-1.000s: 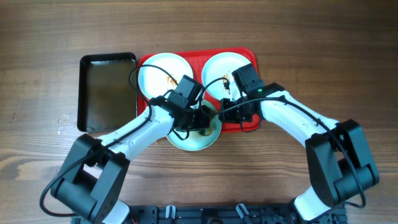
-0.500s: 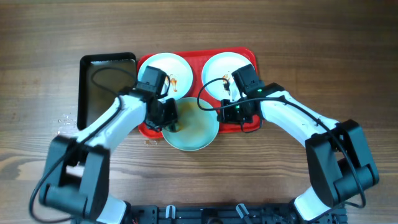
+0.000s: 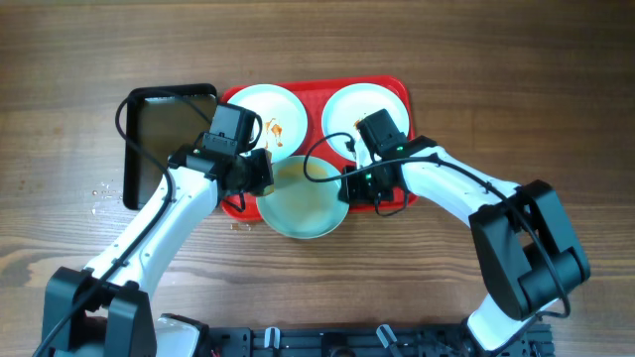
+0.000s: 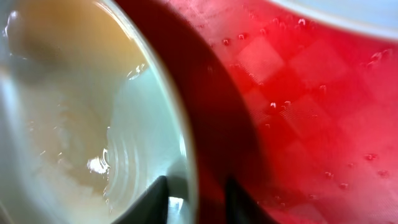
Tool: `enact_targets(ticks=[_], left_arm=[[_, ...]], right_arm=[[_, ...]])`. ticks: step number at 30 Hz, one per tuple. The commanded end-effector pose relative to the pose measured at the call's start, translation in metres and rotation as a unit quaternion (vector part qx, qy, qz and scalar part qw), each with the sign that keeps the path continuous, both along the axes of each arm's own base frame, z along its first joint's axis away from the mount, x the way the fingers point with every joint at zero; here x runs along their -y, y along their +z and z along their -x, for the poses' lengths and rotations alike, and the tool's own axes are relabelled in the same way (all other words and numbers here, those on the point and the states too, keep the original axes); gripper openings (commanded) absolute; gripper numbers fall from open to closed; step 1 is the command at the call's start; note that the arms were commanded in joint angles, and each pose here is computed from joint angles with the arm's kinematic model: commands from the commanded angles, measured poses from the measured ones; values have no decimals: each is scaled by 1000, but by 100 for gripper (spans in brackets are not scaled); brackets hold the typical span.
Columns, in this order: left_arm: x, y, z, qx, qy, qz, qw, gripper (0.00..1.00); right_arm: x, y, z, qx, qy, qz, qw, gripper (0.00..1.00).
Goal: Clean dirty plates on tray and stack at the side
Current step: 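Scrub the front plate with the sponge in the left gripper, then lift the cleaned plate with the right gripper and carry it right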
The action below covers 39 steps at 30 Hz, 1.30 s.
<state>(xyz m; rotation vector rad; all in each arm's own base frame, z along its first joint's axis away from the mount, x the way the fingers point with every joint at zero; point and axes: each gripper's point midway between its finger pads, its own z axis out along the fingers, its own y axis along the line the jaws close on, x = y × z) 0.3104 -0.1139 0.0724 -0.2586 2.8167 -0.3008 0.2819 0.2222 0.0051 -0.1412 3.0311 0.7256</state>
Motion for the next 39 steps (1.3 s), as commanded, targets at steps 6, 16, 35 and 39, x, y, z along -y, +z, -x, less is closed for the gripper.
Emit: enact_targets(ticks=[6,16,35,39], left_arm=[[-18,1,-7,19,13,-47,999,11],[-18,1,-7,19,13,-47,999,11],[-18,1,-7,19,13,-47,999,9],[-17,1,-7,19,13,-47,999,9]], right_arm=[[12,55,-39,112,-25,19,993,4],[92,135,-96,343,-80,220,910,4],[41,220,-95,534,89,441,716,4],[43,218,-94,532,52,423,732,5]])
